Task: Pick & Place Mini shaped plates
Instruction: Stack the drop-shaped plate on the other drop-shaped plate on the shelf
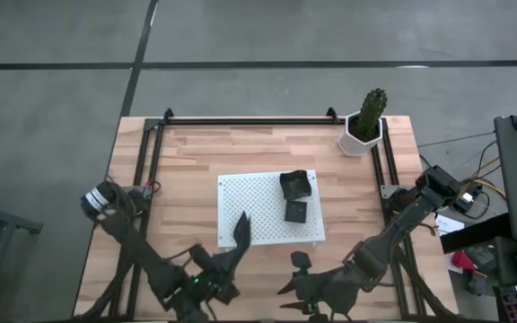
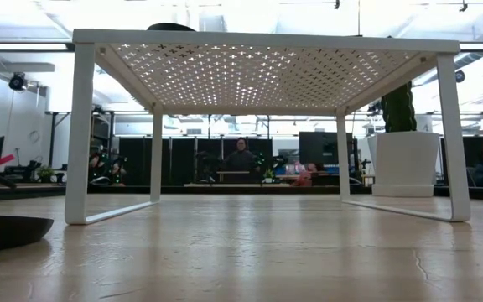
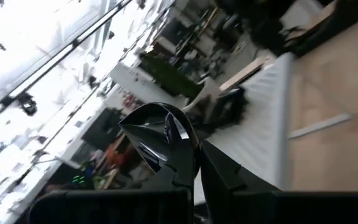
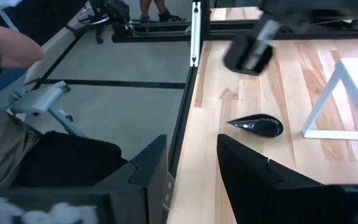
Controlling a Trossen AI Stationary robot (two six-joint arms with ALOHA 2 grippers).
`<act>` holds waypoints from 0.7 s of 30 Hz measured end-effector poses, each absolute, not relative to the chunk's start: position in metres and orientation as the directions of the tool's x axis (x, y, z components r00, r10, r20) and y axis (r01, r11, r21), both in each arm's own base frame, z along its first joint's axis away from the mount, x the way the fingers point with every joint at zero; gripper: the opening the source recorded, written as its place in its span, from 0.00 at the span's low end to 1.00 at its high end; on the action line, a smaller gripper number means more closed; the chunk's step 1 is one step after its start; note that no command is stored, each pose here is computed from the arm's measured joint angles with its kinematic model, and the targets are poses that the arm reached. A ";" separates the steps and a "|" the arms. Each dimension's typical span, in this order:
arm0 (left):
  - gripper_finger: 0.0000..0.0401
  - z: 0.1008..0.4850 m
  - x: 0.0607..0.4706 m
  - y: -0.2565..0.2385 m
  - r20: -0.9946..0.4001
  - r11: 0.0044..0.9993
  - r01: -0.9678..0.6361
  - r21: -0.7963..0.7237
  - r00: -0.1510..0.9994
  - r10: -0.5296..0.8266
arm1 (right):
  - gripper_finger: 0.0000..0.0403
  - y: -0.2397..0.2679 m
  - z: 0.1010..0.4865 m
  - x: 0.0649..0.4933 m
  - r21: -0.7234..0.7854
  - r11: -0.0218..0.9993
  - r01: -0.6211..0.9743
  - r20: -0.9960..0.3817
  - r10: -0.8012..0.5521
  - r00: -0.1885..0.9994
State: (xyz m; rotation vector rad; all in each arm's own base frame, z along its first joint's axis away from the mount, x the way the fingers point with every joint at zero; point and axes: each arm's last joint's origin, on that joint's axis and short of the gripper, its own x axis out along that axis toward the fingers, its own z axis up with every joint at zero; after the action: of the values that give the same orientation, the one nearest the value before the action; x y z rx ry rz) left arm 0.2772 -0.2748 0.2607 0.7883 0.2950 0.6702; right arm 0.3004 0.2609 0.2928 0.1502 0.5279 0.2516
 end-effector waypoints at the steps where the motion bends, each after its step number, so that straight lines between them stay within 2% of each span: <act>1: 0.03 0.256 0.274 -0.279 -0.005 0.530 -0.435 0.728 0.769 0.639 | 0.33 0.261 0.291 0.300 0.205 0.959 -0.198 -0.479 0.275 0.834; 4: 0.03 0.245 0.265 -0.291 -0.033 0.596 -0.389 0.702 0.819 0.573 | 0.32 0.260 0.288 0.300 0.204 0.959 -0.195 -0.484 0.272 0.832; 6: 0.03 0.239 0.260 -0.299 -0.097 0.699 -0.306 0.646 0.876 0.472 | 0.31 0.260 0.287 0.300 0.211 0.959 -0.190 -0.483 0.271 0.833; 8: 0.03 0.230 0.254 -0.305 -0.205 0.810 -0.173 0.561 0.918 0.338 | 0.31 0.260 0.287 0.301 0.218 0.958 -0.187 -0.478 0.272 0.835; 11: 0.03 0.216 0.251 -0.309 -0.396 0.931 0.004 0.364 0.906 0.151 | 0.32 0.261 0.290 0.302 0.227 0.954 -0.196 -0.455 0.282 0.845; 14: 0.03 0.207 0.250 -0.311 -0.470 0.966 0.046 0.253 0.879 0.081 | 0.33 0.262 0.292 0.302 0.231 0.951 -0.206 -0.433 0.290 0.854; 21: 0.03 0.203 0.225 -0.315 -0.635 0.983 0.105 0.150 0.772 0.014 | 0.34 0.261 0.292 0.303 0.229 0.952 -0.205 -0.430 0.288 0.856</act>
State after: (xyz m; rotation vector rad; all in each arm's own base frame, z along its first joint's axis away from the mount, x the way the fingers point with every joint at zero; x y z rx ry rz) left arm 0.2253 -0.3150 0.2031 0.1810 0.6876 -0.0494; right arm 0.3035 0.2608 0.2923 0.1777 0.4781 0.2602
